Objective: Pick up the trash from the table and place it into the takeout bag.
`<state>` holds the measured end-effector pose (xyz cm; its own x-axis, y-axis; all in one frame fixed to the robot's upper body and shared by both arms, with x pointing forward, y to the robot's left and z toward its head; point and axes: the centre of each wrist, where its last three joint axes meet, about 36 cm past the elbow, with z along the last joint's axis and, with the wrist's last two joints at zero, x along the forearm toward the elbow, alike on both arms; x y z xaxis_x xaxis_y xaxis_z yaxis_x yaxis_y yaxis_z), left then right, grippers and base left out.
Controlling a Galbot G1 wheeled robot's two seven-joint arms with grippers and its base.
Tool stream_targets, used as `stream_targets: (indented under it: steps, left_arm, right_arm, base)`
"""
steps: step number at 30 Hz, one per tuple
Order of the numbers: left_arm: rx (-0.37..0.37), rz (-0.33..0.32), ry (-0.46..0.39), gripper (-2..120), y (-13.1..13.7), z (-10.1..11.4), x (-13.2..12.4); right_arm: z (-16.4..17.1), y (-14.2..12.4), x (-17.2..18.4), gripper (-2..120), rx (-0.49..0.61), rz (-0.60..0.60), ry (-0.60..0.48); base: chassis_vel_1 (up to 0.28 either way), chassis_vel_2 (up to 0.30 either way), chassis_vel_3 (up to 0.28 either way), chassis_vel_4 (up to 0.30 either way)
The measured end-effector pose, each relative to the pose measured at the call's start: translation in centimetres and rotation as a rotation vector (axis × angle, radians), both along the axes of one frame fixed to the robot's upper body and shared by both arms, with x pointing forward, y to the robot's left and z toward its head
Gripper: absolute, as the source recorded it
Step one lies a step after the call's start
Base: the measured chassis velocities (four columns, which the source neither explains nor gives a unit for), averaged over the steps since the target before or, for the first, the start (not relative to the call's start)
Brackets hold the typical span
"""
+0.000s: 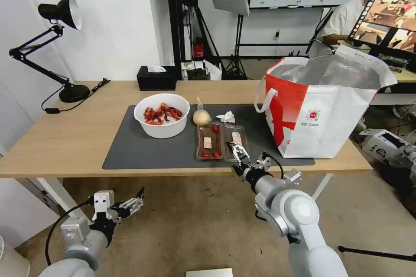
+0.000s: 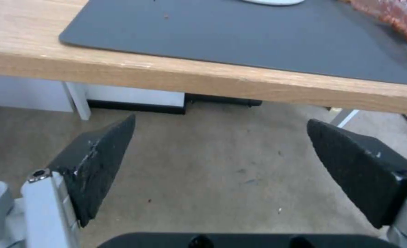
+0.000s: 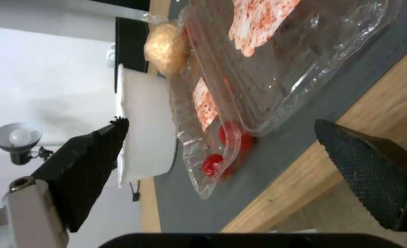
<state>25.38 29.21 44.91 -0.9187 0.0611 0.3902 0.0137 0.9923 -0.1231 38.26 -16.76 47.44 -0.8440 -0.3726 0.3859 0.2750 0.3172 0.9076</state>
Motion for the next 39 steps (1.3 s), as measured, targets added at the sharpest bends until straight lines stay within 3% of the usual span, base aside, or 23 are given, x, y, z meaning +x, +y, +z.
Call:
stream_targets:
  steps: [39]
  left_arm:
    - [0.024, 0.007, 0.007, 100, 0.4, -0.2, -0.3]
  right_arm:
    - [0.1, 1.0, 1.3, 100, -0.006, -0.021, 0.013]
  base:
    - [0.0, 0.0, 0.0, 0.0]
